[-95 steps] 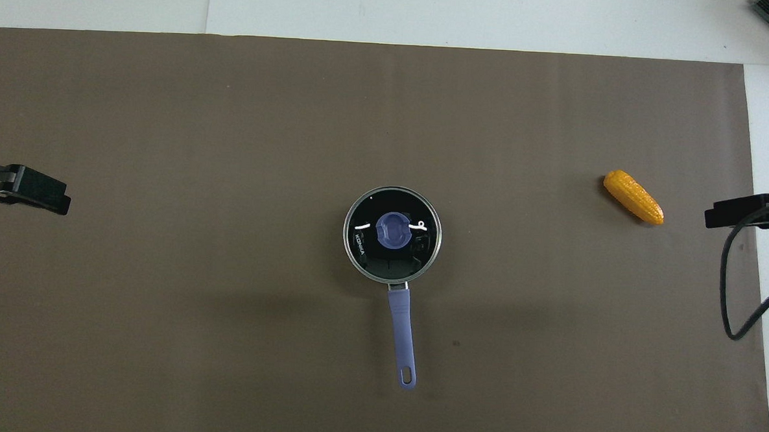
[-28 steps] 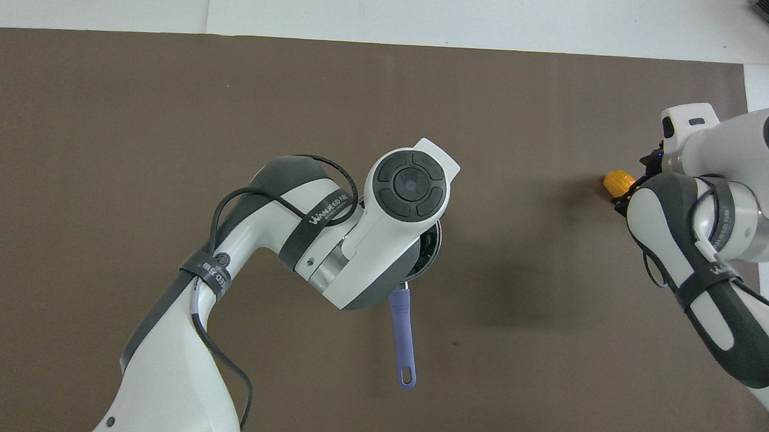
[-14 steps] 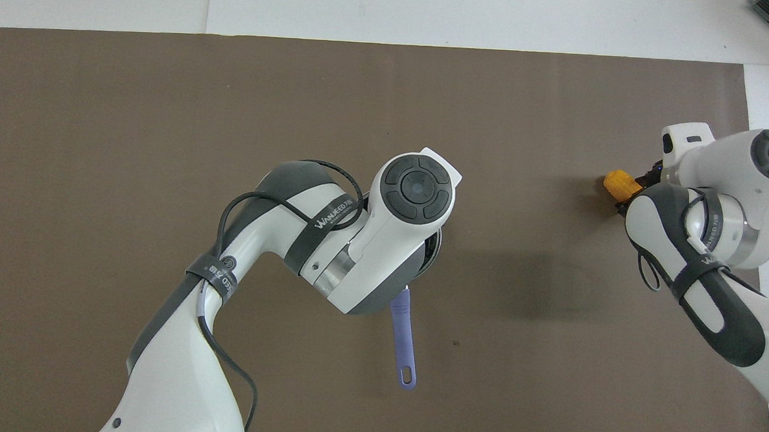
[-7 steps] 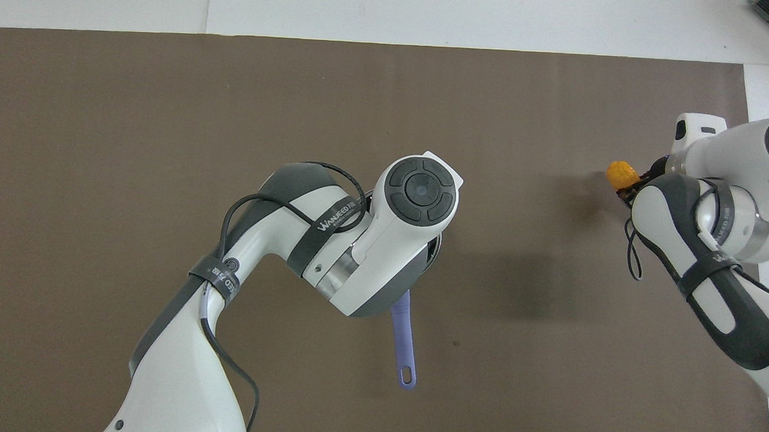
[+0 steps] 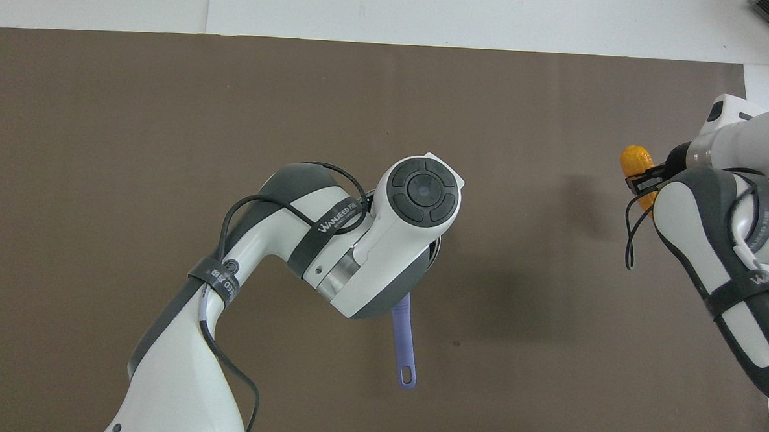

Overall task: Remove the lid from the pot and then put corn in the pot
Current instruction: 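Lift the lid off with the left gripper while the right gripper lifts the corn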

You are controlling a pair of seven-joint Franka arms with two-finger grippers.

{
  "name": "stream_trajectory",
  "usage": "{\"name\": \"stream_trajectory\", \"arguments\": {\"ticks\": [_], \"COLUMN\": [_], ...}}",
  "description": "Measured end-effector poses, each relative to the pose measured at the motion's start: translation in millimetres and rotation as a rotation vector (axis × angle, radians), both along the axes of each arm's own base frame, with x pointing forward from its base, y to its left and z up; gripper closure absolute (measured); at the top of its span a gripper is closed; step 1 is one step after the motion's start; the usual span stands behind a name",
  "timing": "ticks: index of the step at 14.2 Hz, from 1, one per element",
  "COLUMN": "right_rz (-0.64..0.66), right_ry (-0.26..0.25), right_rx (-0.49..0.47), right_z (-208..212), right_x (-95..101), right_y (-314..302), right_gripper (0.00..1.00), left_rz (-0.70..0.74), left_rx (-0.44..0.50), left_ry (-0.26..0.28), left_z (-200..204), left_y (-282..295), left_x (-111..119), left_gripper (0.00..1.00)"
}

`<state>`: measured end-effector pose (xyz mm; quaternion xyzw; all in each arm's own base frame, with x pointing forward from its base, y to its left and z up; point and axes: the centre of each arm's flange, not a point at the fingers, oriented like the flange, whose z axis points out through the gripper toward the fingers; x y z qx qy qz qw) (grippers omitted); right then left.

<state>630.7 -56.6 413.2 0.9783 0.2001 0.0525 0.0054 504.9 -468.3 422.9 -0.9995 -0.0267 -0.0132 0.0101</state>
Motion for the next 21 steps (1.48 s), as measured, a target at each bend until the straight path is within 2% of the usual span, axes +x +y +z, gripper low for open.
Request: {"name": "stream_trajectory", "arguments": {"ticks": [5,8,11,16,18,21], "right_rz": [-0.087,-0.147,-0.193,-0.233,-0.242,-0.261], "right_ry": [0.017,0.015,0.017,0.012,0.007,-0.009], "right_rx": [0.016,0.031,0.048,0.017,0.025,0.047], "right_z": [31,52,64,67,67,77], "right_x": [-8.8,-12.8,-13.7,-22.8,-30.6,-29.6], "right_y": [2,19,52,166,219,275], "right_gripper": [0.63,0.63,0.63,0.63,0.63,0.63], "left_rz": [0.040,0.057,0.058,0.030,0.016,-0.019], "left_rx": [-0.007,-0.016,-0.032,-0.042,-0.044,-0.049], "left_ry": [-0.018,-0.021,-0.001,0.015,0.018,0.031], "left_z": [32,41,52,53,51,44], "left_y": [24,56,106,190,227,283], "left_x": [10,33,61,105,121,139], "left_gripper": [0.43,0.43,0.43,0.43,0.43,0.43]}}
